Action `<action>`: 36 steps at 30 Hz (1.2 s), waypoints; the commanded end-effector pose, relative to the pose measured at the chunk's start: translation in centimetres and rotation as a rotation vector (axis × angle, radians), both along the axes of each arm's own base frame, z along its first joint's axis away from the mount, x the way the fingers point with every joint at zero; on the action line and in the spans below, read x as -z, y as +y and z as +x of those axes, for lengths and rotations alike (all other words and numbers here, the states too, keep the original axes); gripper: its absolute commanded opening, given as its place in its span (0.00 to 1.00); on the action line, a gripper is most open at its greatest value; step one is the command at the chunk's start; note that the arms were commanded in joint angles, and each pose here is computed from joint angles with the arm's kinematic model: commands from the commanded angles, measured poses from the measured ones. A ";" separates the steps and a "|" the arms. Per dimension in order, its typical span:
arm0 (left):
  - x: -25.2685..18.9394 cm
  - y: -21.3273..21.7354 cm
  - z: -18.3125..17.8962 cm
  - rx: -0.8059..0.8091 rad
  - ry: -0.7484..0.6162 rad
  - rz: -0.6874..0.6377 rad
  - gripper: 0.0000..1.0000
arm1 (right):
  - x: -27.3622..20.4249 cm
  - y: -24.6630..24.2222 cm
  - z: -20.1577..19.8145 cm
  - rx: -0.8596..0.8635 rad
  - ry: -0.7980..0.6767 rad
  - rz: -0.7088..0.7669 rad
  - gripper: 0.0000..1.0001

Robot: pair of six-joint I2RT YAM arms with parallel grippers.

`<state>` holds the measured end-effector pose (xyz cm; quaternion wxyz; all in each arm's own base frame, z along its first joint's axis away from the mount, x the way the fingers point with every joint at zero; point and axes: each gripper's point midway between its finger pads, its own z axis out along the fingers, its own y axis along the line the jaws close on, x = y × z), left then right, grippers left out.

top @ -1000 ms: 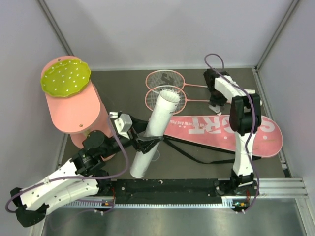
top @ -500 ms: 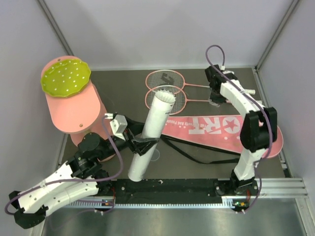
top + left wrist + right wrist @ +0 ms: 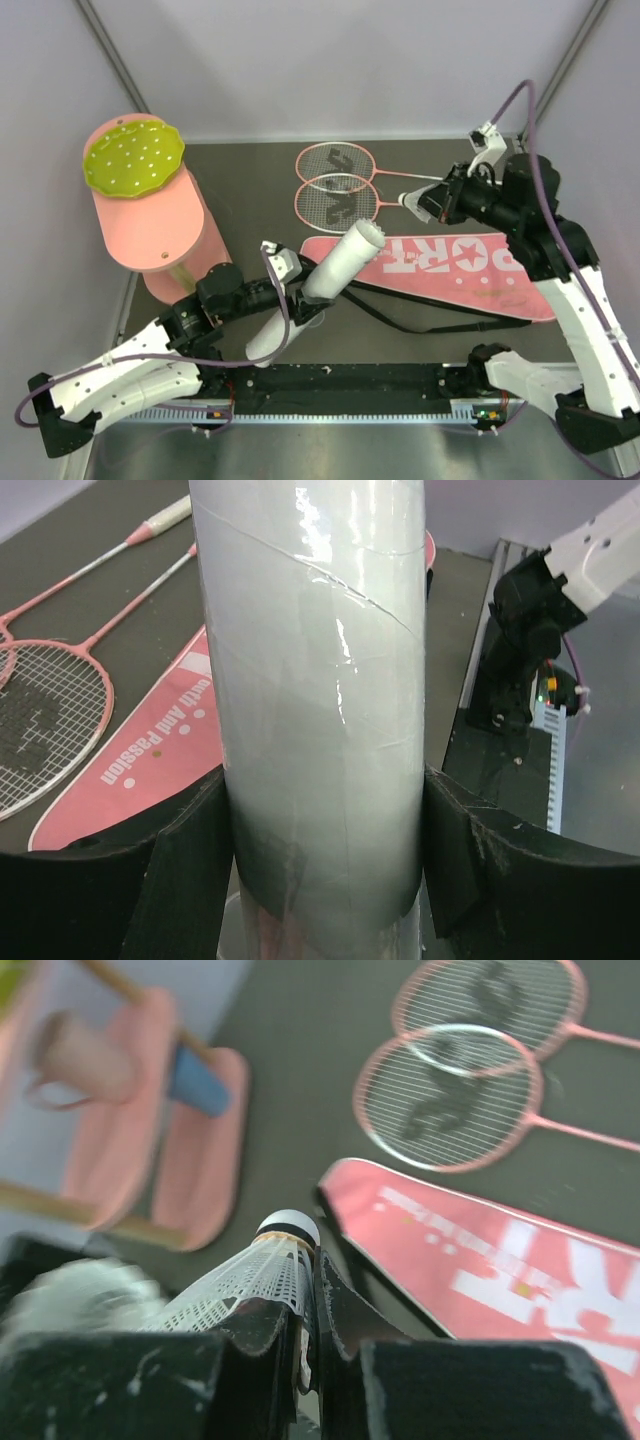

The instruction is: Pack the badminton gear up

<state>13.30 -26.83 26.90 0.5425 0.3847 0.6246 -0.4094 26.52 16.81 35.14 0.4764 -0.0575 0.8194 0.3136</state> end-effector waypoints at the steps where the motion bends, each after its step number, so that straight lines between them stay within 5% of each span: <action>1: -2.1 -0.8 -1.2 0.119 -0.183 -0.037 0.18 | -5.0 2.8 -5.2 -0.292 -0.111 0.116 0.06; 16: -1.9 -1.6 -3.3 0.250 -0.153 -0.057 0.11 | -3.9 3.3 -13.7 -0.594 -0.102 0.156 0.16; 29: -2.7 -1.8 -4.1 0.291 -0.148 -0.085 0.08 | -3.1 4.6 -13.2 -0.558 -0.069 0.135 0.22; 31: -2.6 -1.9 -4.1 0.296 -0.142 -0.084 0.08 | -2.8 4.8 -12.5 -0.526 -0.056 0.126 0.38; 36: -2.3 -1.8 -4.2 0.299 -0.143 -0.080 0.07 | -2.1 4.3 -11.9 -0.482 -0.041 0.080 0.54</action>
